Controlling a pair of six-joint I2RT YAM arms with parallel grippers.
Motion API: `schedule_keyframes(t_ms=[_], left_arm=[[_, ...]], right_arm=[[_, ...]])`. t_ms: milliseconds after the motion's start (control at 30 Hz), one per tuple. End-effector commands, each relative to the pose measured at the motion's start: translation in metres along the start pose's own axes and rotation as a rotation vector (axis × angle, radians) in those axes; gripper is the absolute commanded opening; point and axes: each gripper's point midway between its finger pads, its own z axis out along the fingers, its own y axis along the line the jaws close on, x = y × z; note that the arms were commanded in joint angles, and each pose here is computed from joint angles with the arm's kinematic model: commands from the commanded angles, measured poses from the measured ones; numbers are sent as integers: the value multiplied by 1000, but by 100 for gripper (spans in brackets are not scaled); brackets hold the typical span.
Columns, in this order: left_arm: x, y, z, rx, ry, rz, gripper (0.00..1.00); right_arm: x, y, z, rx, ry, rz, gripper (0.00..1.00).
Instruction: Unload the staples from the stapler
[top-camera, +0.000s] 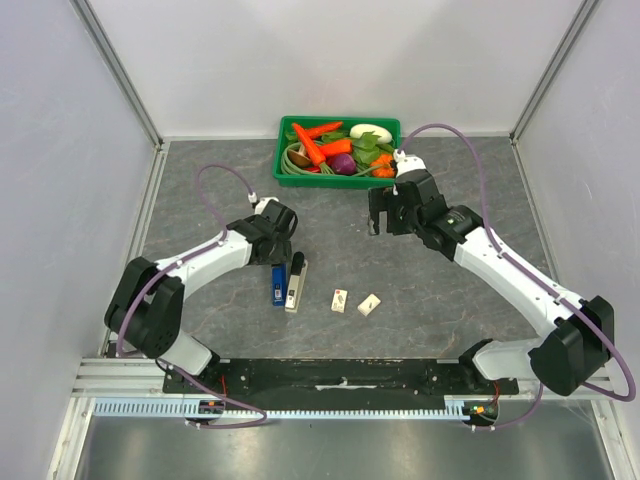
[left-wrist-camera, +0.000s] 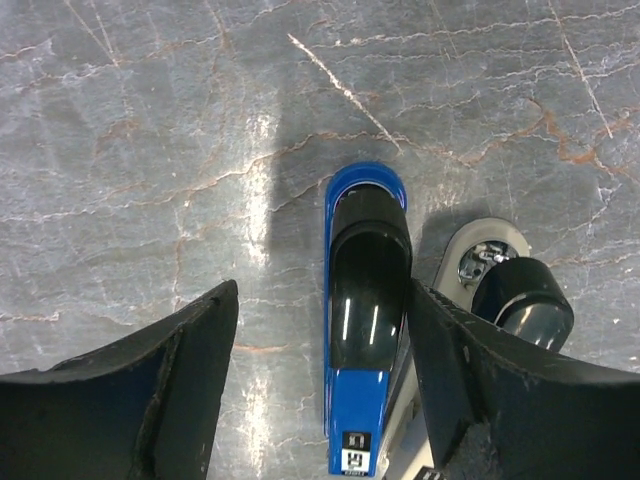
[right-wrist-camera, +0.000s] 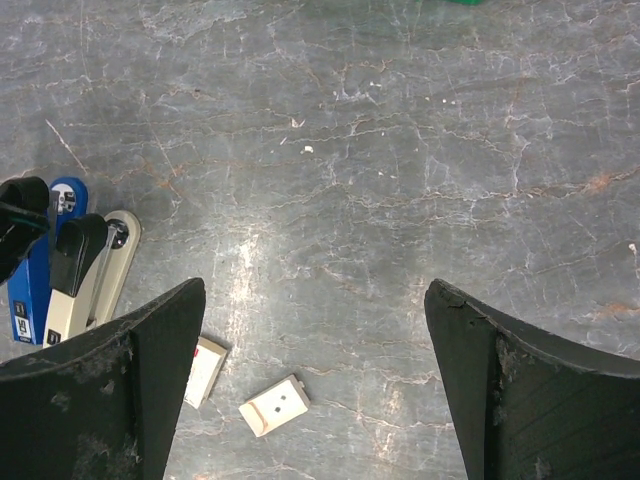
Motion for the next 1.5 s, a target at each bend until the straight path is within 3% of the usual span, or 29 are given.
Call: schedule_keyframes(t_ms=[0,233,400,600,833,1200,1300,1467], left_arm=[[-14,-12,9,28,-46,-7,70],[-20,-20,16,51,-63,50,46],[-23,-23,18,55,-69,78,42],[-20,-24,19,59,-69,118,2],[-40,-27,-11,108,-133,128,2],[-73,-35,-106,314,-261,277,2],[-72,-42,-137,437,-309,351,2],[-51,-66,-185,713,-307,487,2]], right_arm=[[-1,9,-7,-46,-17,-19,98],[3,12,-10,-60,-14,-28,98],[4,15,-11,-71,-13,-33,98],[7,17,-12,-78,-8,-38,98],[1,22,-20,-103,-13,-38,98],[-10,38,-39,-213,-43,-63,98],[-16,45,-51,-262,-67,-87,98],[-16,85,-87,-532,-100,-163,98]])
